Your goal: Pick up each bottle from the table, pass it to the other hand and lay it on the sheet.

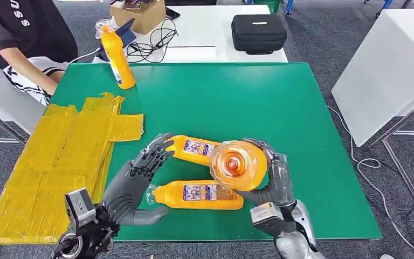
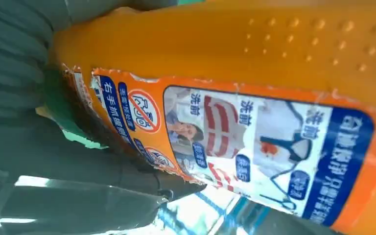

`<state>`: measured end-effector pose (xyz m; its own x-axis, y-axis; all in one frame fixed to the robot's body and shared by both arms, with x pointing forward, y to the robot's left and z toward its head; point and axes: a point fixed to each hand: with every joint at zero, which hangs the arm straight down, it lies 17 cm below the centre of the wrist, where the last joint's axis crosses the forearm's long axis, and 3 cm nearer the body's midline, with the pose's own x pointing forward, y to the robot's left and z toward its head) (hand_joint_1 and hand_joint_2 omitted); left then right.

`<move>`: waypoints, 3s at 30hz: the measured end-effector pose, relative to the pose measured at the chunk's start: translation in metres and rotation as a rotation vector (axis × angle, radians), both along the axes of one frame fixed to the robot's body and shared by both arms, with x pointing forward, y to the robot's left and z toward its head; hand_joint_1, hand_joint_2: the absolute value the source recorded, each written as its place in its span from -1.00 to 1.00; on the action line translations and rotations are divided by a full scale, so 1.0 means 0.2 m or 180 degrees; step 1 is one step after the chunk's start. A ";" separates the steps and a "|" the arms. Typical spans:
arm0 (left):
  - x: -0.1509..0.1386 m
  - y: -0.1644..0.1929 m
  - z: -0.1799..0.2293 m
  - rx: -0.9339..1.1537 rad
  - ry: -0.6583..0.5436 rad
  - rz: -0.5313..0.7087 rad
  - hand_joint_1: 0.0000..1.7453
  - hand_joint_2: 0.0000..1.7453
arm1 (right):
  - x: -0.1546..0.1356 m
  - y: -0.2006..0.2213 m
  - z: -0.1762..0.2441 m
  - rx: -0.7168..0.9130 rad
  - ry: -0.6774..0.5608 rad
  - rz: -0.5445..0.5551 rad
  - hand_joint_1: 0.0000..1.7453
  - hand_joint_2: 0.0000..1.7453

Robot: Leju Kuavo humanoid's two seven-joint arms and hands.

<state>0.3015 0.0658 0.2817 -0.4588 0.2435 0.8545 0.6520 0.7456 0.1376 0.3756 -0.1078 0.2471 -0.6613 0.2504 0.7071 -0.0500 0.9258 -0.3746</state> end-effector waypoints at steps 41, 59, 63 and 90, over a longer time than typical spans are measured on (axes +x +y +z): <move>0.01 -0.05 0.01 0.0127 -0.0073 0.0159 -1.00 1.00 | -0.01 0.52 -0.11 -0.0172 0.0677 0.0941 1.00 1.00; 0.03 -0.05 0.02 0.0081 -0.0055 0.0231 -1.00 1.00 | -0.17 0.83 -0.25 -0.0679 0.0817 0.1535 1.00 1.00; 0.04 -0.01 0.00 0.0053 -0.0007 0.0312 -1.00 1.00 | -0.21 0.90 -0.33 -0.0891 0.0854 0.1667 1.00 1.00; 0.04 0.05 -0.06 0.0119 0.0013 0.0425 1.00 1.00 | -0.13 0.90 -0.38 -0.0715 0.0916 0.1550 1.00 1.00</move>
<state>0.3096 0.0758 0.2696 -0.4815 0.1483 0.8638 0.5479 0.8202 0.1645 0.3492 0.0717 0.1713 -0.5274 0.1311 0.8394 -0.5762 0.6709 -0.4668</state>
